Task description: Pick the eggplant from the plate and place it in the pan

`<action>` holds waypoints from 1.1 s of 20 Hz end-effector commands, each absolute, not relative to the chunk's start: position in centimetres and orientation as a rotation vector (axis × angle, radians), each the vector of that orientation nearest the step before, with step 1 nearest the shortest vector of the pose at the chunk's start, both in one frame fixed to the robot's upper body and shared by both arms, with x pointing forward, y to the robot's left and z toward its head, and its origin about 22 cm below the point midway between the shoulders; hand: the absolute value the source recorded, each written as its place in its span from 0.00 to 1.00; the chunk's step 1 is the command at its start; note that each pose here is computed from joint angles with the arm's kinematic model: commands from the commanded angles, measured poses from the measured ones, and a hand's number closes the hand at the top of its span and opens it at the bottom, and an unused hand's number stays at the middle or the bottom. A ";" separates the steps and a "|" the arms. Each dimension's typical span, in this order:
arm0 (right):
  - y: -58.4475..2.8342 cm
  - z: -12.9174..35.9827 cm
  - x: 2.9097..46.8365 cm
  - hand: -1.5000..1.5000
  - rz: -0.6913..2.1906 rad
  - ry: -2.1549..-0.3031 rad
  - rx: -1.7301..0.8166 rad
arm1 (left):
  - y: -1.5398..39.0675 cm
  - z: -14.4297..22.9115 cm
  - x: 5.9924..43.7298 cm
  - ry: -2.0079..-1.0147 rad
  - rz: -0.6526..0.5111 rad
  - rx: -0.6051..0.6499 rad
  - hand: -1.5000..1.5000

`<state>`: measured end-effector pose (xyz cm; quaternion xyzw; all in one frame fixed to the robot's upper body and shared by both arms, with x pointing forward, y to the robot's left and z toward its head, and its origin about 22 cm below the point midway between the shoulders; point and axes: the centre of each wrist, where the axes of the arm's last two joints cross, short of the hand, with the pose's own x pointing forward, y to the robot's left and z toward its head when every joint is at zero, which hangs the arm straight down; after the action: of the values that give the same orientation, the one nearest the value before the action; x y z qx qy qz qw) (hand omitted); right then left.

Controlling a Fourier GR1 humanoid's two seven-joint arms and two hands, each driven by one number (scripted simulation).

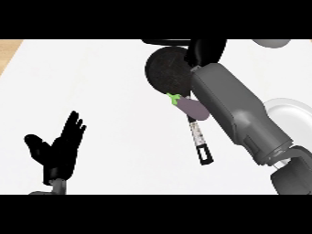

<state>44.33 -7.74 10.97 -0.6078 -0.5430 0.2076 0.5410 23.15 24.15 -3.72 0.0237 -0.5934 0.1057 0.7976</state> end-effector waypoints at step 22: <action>-22.4 6.7 45.0 0.00 0.210 -1.326 -1.237 | 22.7 -3.0 24.2 -1.289 0.176 0.011 0.50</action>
<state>44.85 -22.79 6.16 -0.5698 -0.5251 0.1474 0.6147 23.90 22.26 -2.83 0.0023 -0.6034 0.0852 0.7929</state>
